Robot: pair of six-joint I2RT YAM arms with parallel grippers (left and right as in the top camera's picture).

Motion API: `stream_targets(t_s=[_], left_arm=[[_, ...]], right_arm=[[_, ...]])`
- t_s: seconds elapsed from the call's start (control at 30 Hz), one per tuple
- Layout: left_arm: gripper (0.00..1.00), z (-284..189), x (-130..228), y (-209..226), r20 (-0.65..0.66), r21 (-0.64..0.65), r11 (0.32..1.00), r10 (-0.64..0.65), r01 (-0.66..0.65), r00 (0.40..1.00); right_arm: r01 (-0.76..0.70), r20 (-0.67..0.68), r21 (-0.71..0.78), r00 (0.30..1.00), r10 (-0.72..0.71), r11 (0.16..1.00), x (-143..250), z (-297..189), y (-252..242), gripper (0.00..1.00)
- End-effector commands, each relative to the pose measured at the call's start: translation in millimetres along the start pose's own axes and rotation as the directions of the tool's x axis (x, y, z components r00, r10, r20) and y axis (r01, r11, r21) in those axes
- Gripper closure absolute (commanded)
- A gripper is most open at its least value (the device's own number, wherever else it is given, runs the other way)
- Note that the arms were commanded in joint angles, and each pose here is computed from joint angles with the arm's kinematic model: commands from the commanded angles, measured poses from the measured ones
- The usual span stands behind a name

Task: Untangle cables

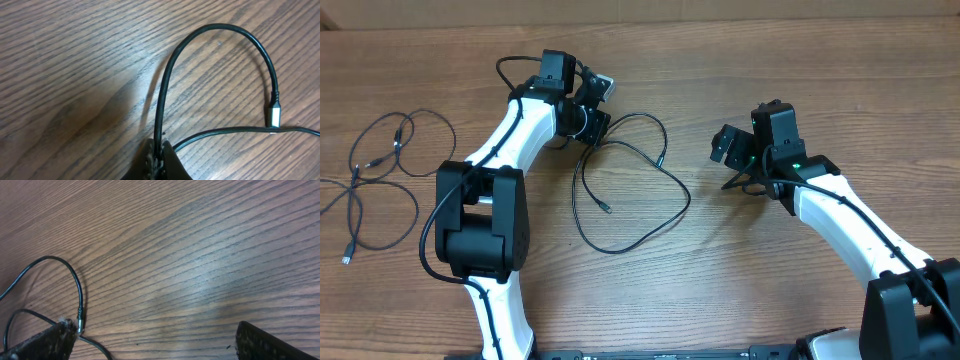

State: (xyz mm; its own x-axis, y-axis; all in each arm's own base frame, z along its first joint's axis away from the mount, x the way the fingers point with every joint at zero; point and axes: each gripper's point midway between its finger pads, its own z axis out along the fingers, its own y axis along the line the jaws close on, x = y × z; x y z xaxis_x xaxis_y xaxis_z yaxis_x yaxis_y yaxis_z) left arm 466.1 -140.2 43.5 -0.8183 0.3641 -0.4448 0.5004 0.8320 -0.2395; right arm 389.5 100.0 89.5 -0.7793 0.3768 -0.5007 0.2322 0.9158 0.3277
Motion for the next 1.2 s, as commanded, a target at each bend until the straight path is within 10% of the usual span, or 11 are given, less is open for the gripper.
stream_targets(t_s=[0.0, 0.13, 0.53, 1.17], left_arm=[[0.9, -1, -6, -3, 0.018, 0.03, 0.999, 0.026, -0.027, 0.999], [0.67, -1, -6, -3, 0.018, 0.03, 0.999, 0.026, -0.027, 0.999], [0.47, 7, 11, -4, -0.017, 0.041, 0.998, 0.05, -0.049, 0.999], [0.54, 32, 54, -4, -0.064, 0.054, 0.997, 0.063, -0.059, 0.996]], right_arm=[[0.0, 0.011, 0.002, 1.0, 0.0, 1.0, -2, 0, 1, 0.0], [0.0, 0.011, 0.003, 1.0, 0.0, 1.0, -2, 0, 1, 0.0], [0.0, 0.011, 0.003, 1.0, 0.0, 1.0, -2, 0, 1, 0.0], [0.0, 0.011, 0.002, 1.0, 0.0, 1.0, -2, 0, 1, 0.0]])
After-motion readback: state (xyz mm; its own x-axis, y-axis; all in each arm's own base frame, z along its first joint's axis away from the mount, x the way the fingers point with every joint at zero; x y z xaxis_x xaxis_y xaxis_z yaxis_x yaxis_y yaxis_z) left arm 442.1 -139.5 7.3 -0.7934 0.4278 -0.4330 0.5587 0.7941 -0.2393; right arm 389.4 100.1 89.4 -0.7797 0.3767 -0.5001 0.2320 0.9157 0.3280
